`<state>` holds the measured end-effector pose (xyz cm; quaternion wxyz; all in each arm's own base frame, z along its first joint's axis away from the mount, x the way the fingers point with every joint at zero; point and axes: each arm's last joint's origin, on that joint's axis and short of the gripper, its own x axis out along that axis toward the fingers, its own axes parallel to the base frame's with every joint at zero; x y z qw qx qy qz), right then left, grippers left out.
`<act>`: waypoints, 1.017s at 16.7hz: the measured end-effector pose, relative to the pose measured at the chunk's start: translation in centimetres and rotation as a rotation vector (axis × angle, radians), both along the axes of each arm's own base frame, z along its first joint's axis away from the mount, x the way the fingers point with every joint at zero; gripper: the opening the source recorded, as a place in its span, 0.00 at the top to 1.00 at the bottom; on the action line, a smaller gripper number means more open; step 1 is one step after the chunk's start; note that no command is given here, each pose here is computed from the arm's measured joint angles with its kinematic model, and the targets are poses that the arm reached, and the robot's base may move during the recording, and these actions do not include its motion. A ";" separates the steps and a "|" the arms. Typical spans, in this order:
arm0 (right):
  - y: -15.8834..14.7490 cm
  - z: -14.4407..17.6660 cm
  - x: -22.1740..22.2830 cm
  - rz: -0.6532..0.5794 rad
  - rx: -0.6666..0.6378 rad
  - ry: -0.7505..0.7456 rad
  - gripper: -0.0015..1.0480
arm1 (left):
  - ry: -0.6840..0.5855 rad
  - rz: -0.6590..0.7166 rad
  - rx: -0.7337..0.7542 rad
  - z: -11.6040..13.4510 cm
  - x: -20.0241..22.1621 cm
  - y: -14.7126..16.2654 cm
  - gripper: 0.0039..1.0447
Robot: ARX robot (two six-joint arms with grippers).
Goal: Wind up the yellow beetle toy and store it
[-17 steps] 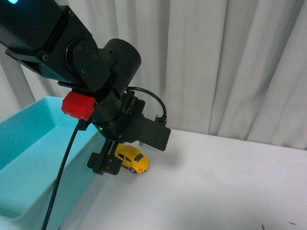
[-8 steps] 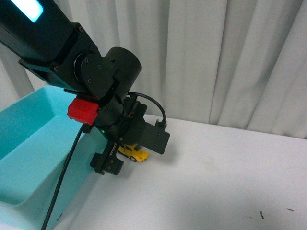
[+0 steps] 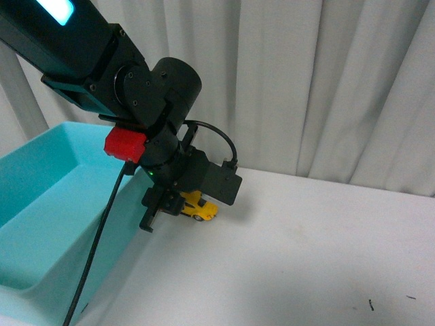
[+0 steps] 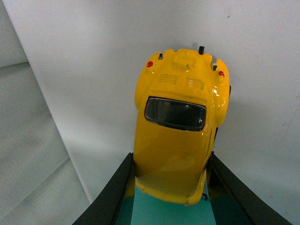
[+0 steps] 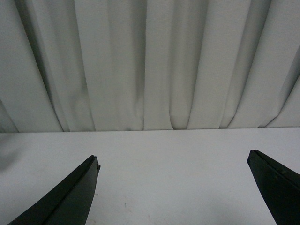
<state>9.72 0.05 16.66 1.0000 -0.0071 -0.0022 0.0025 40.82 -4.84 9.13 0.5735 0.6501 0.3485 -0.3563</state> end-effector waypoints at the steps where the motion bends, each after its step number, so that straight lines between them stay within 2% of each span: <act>1: 0.0 0.0 0.0 0.000 0.000 0.000 0.06 | 0.003 -0.009 0.003 0.1 -0.1 -0.1 0.63; 3: 0.0 0.0 0.0 0.000 0.000 0.000 0.06 | 0.009 -0.042 -0.006 0.2 -0.4 -0.4 0.64; 6: 0.0 0.0 0.0 0.000 0.000 0.000 0.06 | 0.069 -0.220 -0.041 1.5 -1.6 -2.0 0.66; 8: 0.0 0.0 0.0 0.000 0.000 0.000 0.06 | 0.095 -0.289 -0.181 4.9 -2.9 -3.2 0.70; 9: 0.0 0.0 0.0 0.000 0.000 0.000 0.06 | 0.080 -0.283 -0.271 6.9 -3.2 -3.3 0.70; 11: 0.0 0.0 0.0 0.000 0.000 0.000 0.06 | -0.022 -0.207 -0.451 11.9 -3.4 -1.6 0.70; 13: 0.0 0.0 0.0 0.000 0.000 0.000 0.06 | -0.158 -0.063 -0.620 16.8 -3.7 3.0 0.70; 14: 0.0 0.0 0.0 0.000 0.000 0.000 0.06 | -0.191 0.042 -0.677 18.4 -3.9 5.6 0.70; 15: 0.0 0.0 0.0 0.000 0.000 0.000 0.06 | -0.246 0.280 -0.701 19.3 -3.9 11.1 0.70; 16: 0.0 0.0 0.0 0.000 0.000 0.000 0.06 | -0.212 0.627 -0.609 17.6 -4.8 17.6 0.70; 17: 0.0 0.0 0.0 0.000 0.000 0.000 0.06 | -0.183 0.769 -0.526 16.1 -5.3 19.9 0.70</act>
